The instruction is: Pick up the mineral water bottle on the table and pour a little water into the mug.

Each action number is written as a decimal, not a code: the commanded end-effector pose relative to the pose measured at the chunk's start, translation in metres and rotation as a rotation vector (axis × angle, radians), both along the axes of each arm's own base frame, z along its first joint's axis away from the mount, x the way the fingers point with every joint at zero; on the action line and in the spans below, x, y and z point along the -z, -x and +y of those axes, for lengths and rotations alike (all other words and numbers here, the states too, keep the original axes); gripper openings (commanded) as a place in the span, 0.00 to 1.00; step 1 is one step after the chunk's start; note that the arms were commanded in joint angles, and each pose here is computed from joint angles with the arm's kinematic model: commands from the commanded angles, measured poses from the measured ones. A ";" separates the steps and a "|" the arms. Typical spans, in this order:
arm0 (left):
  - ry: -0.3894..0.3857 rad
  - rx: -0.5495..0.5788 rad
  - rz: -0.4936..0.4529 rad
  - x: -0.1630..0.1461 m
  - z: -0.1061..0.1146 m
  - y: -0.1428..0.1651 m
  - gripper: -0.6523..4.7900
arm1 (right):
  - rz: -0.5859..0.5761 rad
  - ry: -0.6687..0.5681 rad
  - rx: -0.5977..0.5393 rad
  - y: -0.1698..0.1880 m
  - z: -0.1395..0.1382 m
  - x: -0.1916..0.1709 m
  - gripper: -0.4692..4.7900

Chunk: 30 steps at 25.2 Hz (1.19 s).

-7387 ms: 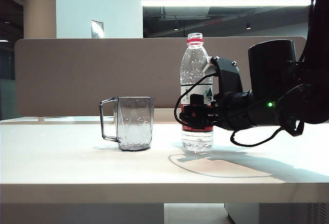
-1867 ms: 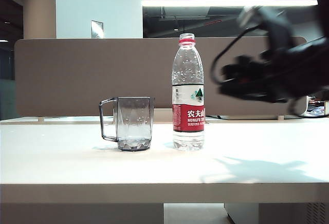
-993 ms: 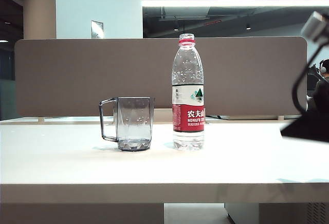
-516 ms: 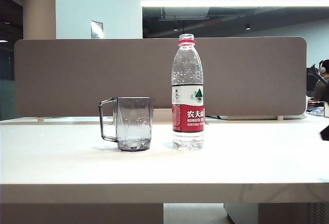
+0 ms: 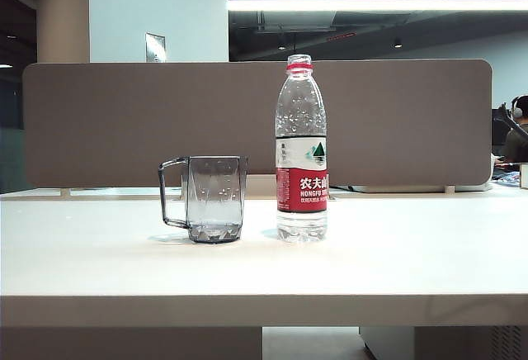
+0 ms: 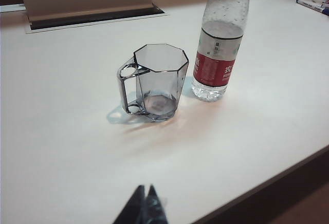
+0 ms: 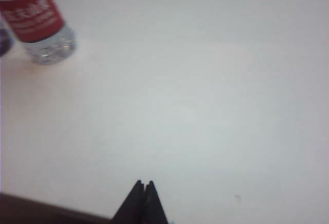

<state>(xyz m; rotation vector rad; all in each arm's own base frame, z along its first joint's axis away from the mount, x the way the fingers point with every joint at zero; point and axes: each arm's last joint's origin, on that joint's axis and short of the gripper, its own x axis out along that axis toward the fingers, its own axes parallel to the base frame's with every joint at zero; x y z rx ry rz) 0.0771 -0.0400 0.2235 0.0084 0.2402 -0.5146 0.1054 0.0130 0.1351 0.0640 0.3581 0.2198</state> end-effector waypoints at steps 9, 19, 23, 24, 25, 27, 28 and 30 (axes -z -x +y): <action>0.001 0.005 -0.010 -0.002 0.000 0.000 0.11 | -0.071 -0.002 0.016 0.005 -0.001 -0.004 0.09; 0.001 0.005 -0.010 -0.002 0.000 0.000 0.11 | -0.159 0.007 0.074 0.009 -0.003 -0.010 0.09; 0.001 0.005 -0.010 -0.002 0.000 0.000 0.11 | -0.180 0.009 0.085 0.010 -0.004 -0.012 0.09; 0.001 0.005 -0.009 -0.002 0.000 0.000 0.11 | -0.177 0.012 0.099 0.010 -0.004 -0.012 0.09; 0.001 0.005 -0.010 -0.002 0.000 0.000 0.11 | -0.176 0.016 0.113 0.010 -0.004 -0.012 0.09; 0.001 0.005 -0.009 -0.002 0.000 0.000 0.11 | -0.172 0.026 0.145 0.010 -0.005 -0.011 0.09; 0.001 0.005 -0.009 -0.002 0.000 0.000 0.11 | -0.171 0.028 0.156 0.010 -0.006 -0.011 0.09; 0.001 0.005 -0.010 -0.002 0.000 0.000 0.11 | -0.172 0.028 0.160 0.009 -0.007 -0.011 0.09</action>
